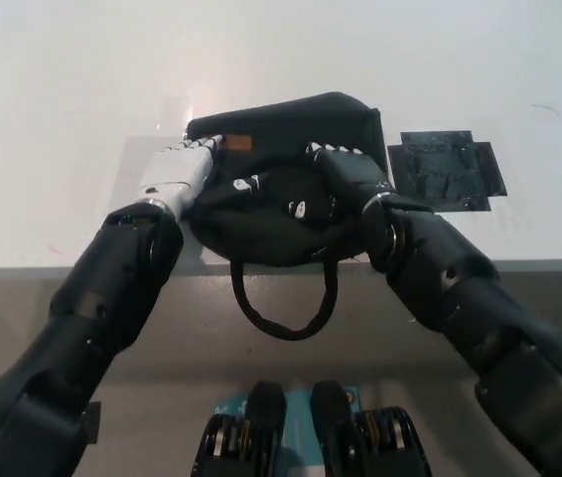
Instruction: A soft travel bag is kept infront of the robot in the middle of the desk and the robot uses both its hands to press it to reduce its size
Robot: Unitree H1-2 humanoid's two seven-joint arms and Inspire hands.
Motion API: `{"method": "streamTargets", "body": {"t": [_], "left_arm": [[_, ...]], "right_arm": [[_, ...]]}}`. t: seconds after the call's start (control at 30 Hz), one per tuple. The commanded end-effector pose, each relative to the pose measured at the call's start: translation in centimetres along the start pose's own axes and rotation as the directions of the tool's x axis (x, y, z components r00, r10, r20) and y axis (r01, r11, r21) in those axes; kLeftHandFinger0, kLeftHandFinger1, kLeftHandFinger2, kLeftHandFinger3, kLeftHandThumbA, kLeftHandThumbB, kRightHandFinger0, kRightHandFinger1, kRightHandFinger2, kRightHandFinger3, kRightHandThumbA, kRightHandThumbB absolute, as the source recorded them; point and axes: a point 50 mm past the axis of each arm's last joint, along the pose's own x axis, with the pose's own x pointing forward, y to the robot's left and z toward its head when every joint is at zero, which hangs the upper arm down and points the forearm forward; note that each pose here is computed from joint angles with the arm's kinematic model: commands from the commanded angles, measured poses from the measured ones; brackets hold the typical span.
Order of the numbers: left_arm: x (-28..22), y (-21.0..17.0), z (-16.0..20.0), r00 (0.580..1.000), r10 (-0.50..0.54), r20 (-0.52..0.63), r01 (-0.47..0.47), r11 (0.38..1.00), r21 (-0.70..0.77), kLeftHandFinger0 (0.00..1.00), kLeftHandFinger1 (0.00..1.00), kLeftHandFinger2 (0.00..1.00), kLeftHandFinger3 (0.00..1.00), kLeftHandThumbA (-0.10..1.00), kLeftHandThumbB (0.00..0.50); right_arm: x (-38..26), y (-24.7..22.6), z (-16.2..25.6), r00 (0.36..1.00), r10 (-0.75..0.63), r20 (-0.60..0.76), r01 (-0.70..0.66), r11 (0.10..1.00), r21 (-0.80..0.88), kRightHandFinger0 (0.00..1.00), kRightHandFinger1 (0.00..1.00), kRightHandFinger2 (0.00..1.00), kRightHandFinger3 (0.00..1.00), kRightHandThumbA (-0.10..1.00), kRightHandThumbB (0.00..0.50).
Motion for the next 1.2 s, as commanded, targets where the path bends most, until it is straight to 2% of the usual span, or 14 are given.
{"method": "streamTargets", "body": {"t": [0.0,0.13,0.27,0.4,0.5,0.6,0.67,0.73,0.87,0.93,1.0,1.07,1.13,1.17], "left_arm": [[-1.9,-5.5,-2.8,0.989,-0.133,-0.071,0.129,0.99,-0.048,1.0,1.0,1.0,1.0,1.0,0.306],[-3.3,-8.5,-4.3,0.983,-0.162,-0.089,0.157,0.986,-0.058,1.0,1.0,1.0,1.0,1.0,0.282],[-4.7,-11.4,-4.7,0.981,-0.177,-0.084,0.172,0.983,-0.059,1.0,1.0,1.0,1.0,1.0,0.286],[-6.6,-15.4,-3.1,0.975,-0.217,-0.047,0.216,0.976,-0.026,1.0,1.0,1.0,1.0,1.0,0.27],[-7.4,-16.9,-2.2,0.974,-0.225,-0.022,0.225,0.974,0.005,1.0,1.0,1.0,1.0,1.0,0.272],[-7.2,-16.7,-1.5,0.978,-0.208,0.004,0.208,0.977,0.041,1.0,1.0,1.0,1.0,1.0,0.272],[-6.3,-15.0,-1.0,0.987,-0.157,0.046,0.155,0.987,0.032,1.0,1.0,1.0,1.0,1.0,0.271],[-5.9,-14.5,-0.9,0.988,-0.147,0.053,0.145,0.989,0.034,1.0,1.0,1.0,1.0,1.0,0.271],[-4.0,-8.9,0.1,0.988,0.025,0.152,-0.028,0.999,0.017,1.0,1.0,1.0,1.0,1.0,0.257],[-3.7,-7.1,0.4,0.983,0.063,0.174,-0.064,0.998,0.003,1.0,1.0,1.0,1.0,1.0,0.261],[-2.9,-1.6,1.3,0.959,0.183,0.218,-0.179,0.983,-0.038,1.0,1.0,1.0,1.0,1.0,0.237],[-2.8,0.8,1.8,0.944,0.228,0.24,-0.222,0.974,-0.054,1.0,1.0,1.0,1.0,1.0,0.23],[-2.9,6.1,3.2,0.911,0.308,0.274,-0.3,0.951,-0.072,1.0,1.0,1.0,1.0,1.0,0.22],[-3.1,7.4,3.5,0.901,0.329,0.284,-0.318,0.944,-0.085,1.0,1.0,1.0,1.0,1.0,0.21]], "right_arm": [[-1.7,6.2,-3.5,0.986,0.144,-0.08,-0.15,0.986,-0.076,1.0,1.0,1.0,1.0,1.0,0.3],[-2.6,8.7,-4.6,0.981,0.167,-0.097,-0.171,0.984,-0.04,1.0,1.0,1.0,1.0,1.0,0.294],[-3.4,10.3,-5.6,0.978,0.178,-0.107,-0.179,0.984,-0.008,1.0,1.0,1.0,1.0,1.0,0.292],[-4.2,11.5,-6.8,0.98,0.169,-0.103,-0.16,0.983,0.085,1.0,1.0,1.0,1.0,1.0,0.296],[-4.2,11.3,-6.8,0.985,0.144,-0.098,-0.129,0.981,0.147,1.0,1.0,1.0,1.0,1.0,0.293],[-3.8,10.4,-6.7,0.989,0.12,-0.087,-0.104,0.98,0.17,1.0,1.0,1.0,1.0,1.0,0.274],[-3.4,8.5,-6.8,0.995,0.066,-0.07,-0.05,0.978,0.204,1.0,1.0,1.0,1.0,1.0,0.297],[-3.2,7.9,-6.8,0.996,0.056,-0.066,-0.042,0.978,0.204,1.0,1.0,1.0,1.0,1.0,0.303],[-2.0,2.0,-5.7,0.996,-0.088,-0.016,0.088,0.931,0.354,1.0,1.0,1.0,1.0,1.0,0.248],[-1.9,0.2,-5.3,0.991,-0.136,0.01,0.122,0.911,0.394,1.0,1.0,1.0,1.0,1.0,0.251],[-2.2,-4.8,-4.0,0.959,-0.272,0.073,0.201,0.841,0.502,1.0,1.0,1.0,1.0,1.0,0.274],[-2.8,-6.8,-3.4,0.937,-0.334,0.099,0.227,0.802,0.553,1.0,1.0,1.0,1.0,1.0,0.268],[-4.8,-11.2,-1.6,0.88,-0.449,0.155,0.265,0.734,0.625,1.0,1.0,1.0,1.0,1.0,0.278],[-5.6,-12.2,-1.1,0.864,-0.472,0.176,0.257,0.714,0.652,1.0,1.0,1.0,1.0,1.0,0.289]]}}
